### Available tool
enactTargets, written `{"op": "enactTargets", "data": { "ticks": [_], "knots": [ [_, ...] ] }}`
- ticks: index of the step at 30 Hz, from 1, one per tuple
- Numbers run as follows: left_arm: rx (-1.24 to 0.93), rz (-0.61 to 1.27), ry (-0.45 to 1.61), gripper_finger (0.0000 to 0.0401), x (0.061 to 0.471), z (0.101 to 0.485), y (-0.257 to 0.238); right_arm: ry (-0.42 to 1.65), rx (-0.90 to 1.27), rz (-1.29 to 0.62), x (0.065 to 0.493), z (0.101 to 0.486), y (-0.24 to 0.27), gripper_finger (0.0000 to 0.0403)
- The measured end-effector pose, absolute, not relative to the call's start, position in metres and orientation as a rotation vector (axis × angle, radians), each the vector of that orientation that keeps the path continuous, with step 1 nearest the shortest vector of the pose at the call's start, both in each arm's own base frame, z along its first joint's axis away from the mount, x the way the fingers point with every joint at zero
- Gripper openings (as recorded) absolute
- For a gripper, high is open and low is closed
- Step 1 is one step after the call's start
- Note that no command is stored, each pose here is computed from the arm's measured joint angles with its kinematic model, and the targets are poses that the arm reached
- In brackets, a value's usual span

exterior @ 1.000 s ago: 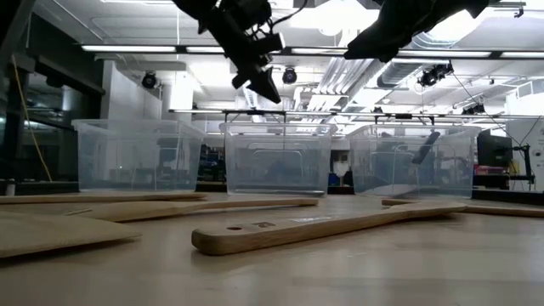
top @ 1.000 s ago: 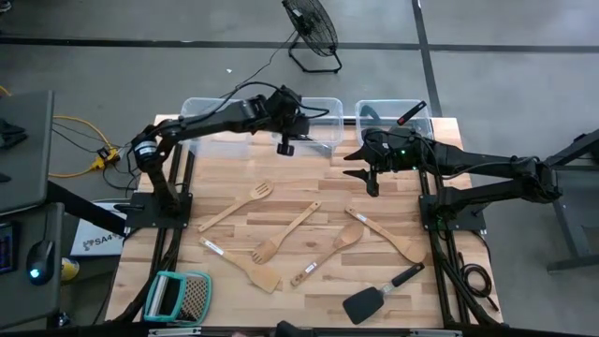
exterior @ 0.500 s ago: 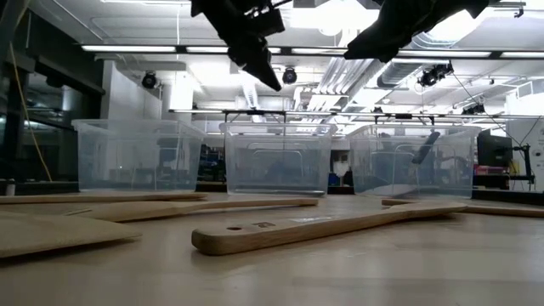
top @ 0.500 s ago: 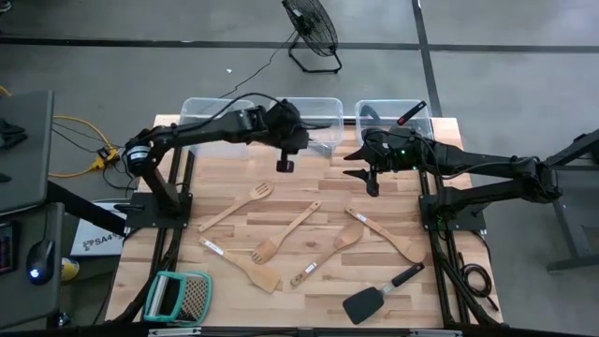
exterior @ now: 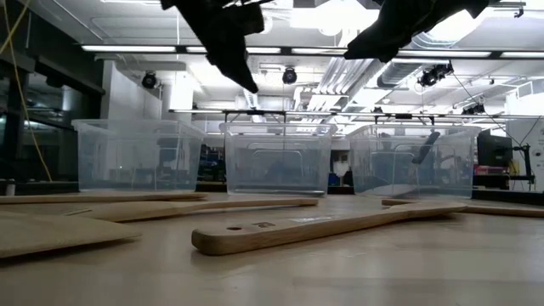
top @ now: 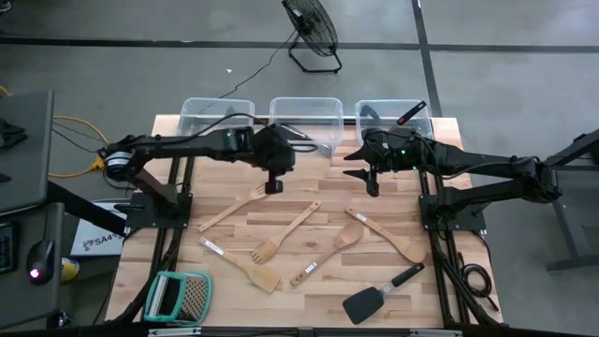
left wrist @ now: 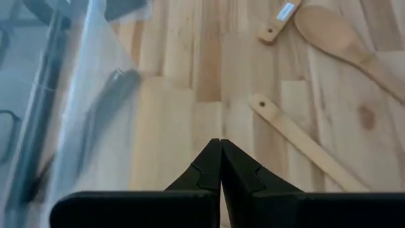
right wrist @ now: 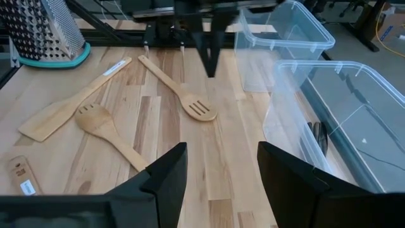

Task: Pick & Place Kitchen Items
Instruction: Put the brown wooden spoon into the left transparent bin

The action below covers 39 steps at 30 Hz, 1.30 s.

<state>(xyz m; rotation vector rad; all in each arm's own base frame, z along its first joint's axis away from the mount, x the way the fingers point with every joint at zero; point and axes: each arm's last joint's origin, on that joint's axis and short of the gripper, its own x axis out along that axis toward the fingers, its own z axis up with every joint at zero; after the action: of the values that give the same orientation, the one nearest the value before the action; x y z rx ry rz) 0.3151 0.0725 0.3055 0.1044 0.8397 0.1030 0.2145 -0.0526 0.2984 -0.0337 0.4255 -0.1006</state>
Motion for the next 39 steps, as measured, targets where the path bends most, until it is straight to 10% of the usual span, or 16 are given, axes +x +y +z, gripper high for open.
{"op": "enactTargets", "data": {
  "ticks": [21, 39],
  "knots": [
    [-0.365, 0.261, 0.929, 0.0005, 0.243, 0.270, 0.049, 0.426, -0.034, -0.101, 0.214, 0.298, -0.053, 0.0184],
    [-0.500, 0.407, 1.158, 0.0133, 0.216, 0.247, 0.035, 0.426, -0.034, -0.100, 0.214, 0.298, -0.053, 0.0184]
  ]
}}
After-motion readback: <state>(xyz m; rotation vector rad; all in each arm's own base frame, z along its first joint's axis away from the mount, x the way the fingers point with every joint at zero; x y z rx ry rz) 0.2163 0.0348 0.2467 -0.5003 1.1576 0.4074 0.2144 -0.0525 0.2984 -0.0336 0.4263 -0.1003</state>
